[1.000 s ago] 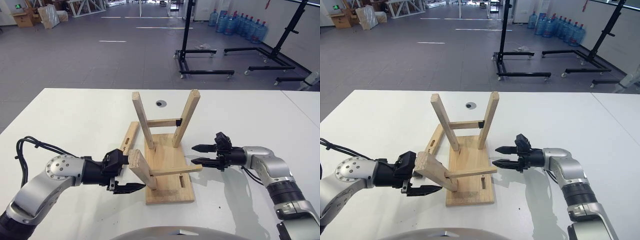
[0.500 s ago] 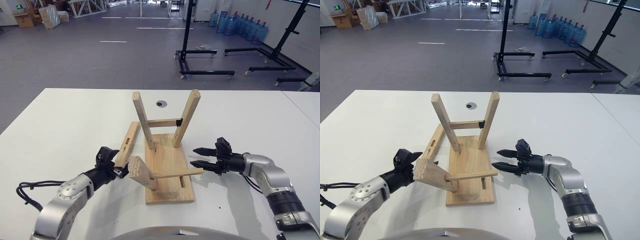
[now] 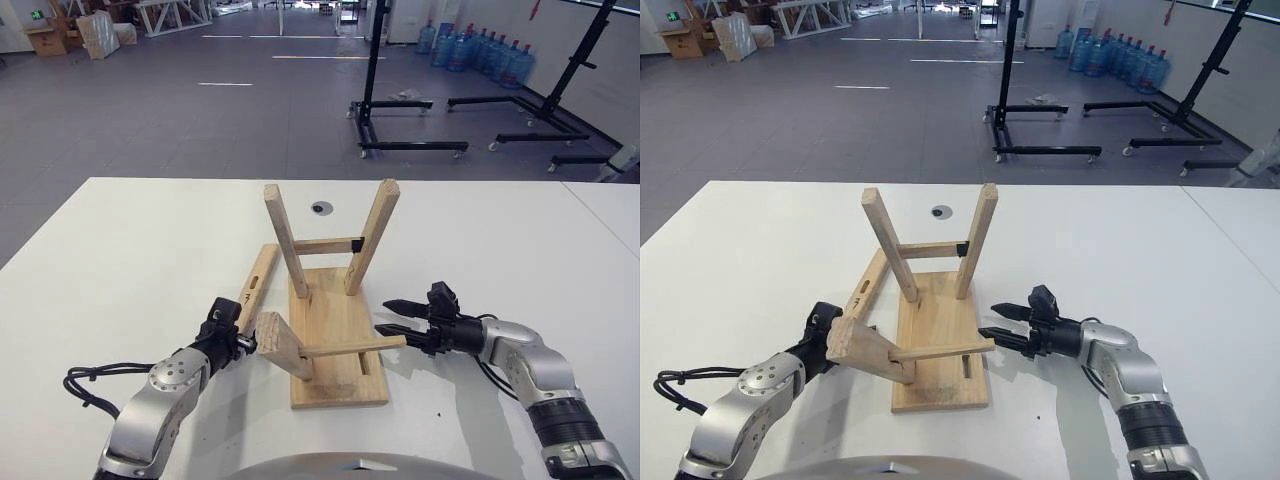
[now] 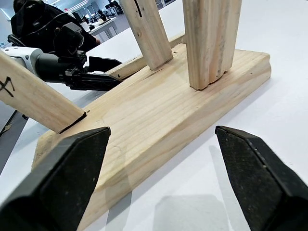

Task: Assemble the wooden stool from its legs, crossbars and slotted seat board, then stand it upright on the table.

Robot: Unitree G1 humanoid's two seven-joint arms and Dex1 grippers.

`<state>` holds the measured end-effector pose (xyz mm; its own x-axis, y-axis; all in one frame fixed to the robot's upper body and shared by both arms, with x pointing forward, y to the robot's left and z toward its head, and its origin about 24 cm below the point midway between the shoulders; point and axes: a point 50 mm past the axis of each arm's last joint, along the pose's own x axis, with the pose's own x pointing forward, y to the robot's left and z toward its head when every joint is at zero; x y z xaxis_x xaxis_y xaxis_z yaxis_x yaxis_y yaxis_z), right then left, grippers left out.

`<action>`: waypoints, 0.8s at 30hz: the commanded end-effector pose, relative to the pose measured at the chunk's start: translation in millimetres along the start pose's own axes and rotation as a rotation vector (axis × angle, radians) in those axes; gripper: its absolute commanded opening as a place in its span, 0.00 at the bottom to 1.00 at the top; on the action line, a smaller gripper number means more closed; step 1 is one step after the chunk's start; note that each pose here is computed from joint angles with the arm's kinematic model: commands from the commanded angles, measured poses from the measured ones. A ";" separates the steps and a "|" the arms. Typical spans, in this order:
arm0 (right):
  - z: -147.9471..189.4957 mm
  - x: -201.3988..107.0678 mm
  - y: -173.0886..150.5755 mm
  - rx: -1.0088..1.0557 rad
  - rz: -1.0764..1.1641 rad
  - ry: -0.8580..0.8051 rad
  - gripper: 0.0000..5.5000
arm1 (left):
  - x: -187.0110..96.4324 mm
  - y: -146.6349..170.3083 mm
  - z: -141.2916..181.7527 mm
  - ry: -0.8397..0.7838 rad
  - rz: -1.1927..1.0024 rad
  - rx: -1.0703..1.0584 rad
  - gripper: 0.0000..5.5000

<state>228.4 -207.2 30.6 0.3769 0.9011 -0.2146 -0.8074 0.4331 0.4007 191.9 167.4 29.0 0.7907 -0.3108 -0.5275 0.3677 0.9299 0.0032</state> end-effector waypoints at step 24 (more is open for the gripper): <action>39.8 5.8 2.8 0.047 0.060 -0.215 0.73 | -24.6 72.3 33.4 -0.473 0.203 -0.194 0.37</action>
<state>240.1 -201.6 49.4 0.4282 0.9010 -0.0692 -0.7990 0.4132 0.4369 206.0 234.8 41.3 0.9544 -0.1109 -0.2773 0.0839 0.9907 -0.1075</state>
